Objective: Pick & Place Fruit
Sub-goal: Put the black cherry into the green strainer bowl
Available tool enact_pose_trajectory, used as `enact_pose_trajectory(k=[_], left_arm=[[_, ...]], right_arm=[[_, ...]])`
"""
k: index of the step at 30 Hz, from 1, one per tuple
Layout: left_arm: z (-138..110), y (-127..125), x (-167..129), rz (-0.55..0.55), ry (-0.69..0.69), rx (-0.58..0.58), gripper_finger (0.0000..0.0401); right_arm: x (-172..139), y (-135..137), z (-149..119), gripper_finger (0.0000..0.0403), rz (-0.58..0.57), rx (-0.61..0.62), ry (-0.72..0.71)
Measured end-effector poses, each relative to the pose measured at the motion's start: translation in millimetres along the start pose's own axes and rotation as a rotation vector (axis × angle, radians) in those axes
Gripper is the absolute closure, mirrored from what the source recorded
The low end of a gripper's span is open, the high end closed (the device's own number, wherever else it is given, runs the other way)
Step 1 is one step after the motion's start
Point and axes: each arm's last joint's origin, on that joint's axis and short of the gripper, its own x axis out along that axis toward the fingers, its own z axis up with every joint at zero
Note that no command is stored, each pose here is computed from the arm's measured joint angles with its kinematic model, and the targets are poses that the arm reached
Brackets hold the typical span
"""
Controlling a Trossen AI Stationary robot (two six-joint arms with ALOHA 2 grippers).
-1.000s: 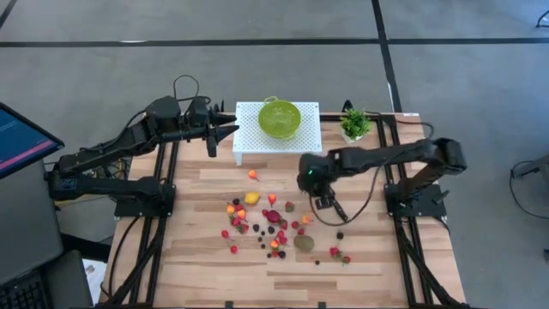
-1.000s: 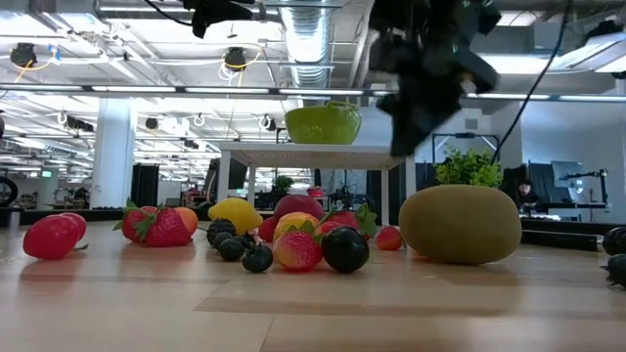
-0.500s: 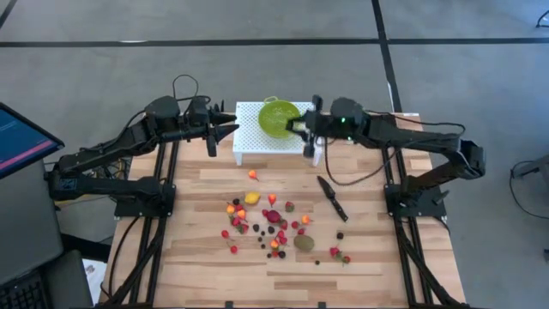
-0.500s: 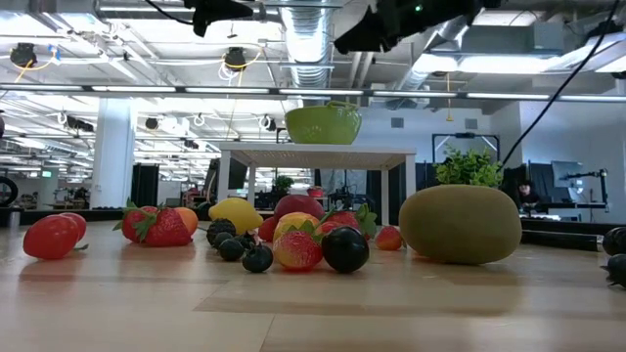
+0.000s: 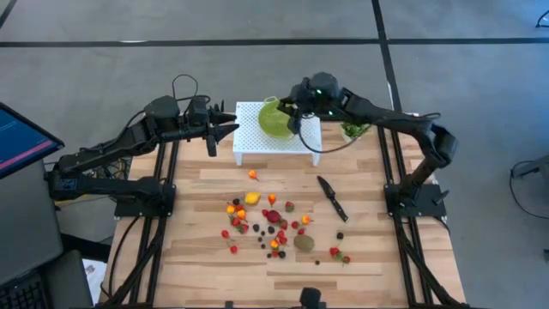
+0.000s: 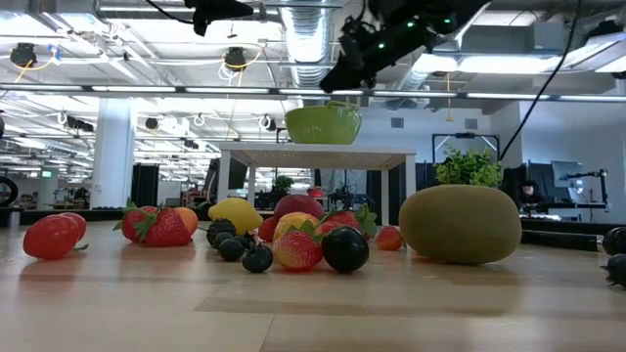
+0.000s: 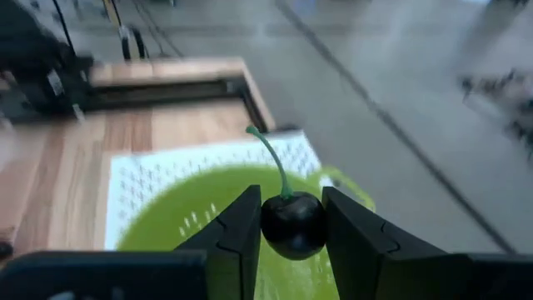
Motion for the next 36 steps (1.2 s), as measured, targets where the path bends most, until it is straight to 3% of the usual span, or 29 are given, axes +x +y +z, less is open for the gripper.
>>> enact_pose_trajectory(k=[11,36], left_arm=[[0,0,0,0.000,-0.001,0.000,0.0259],[2,0,0,-0.002,-0.017,0.002,0.0259]], right_arm=[[23,-3,-3,0.0301,0.061,0.039,0.272],[37,8,-10,0.0300,0.108,0.063,0.293]])
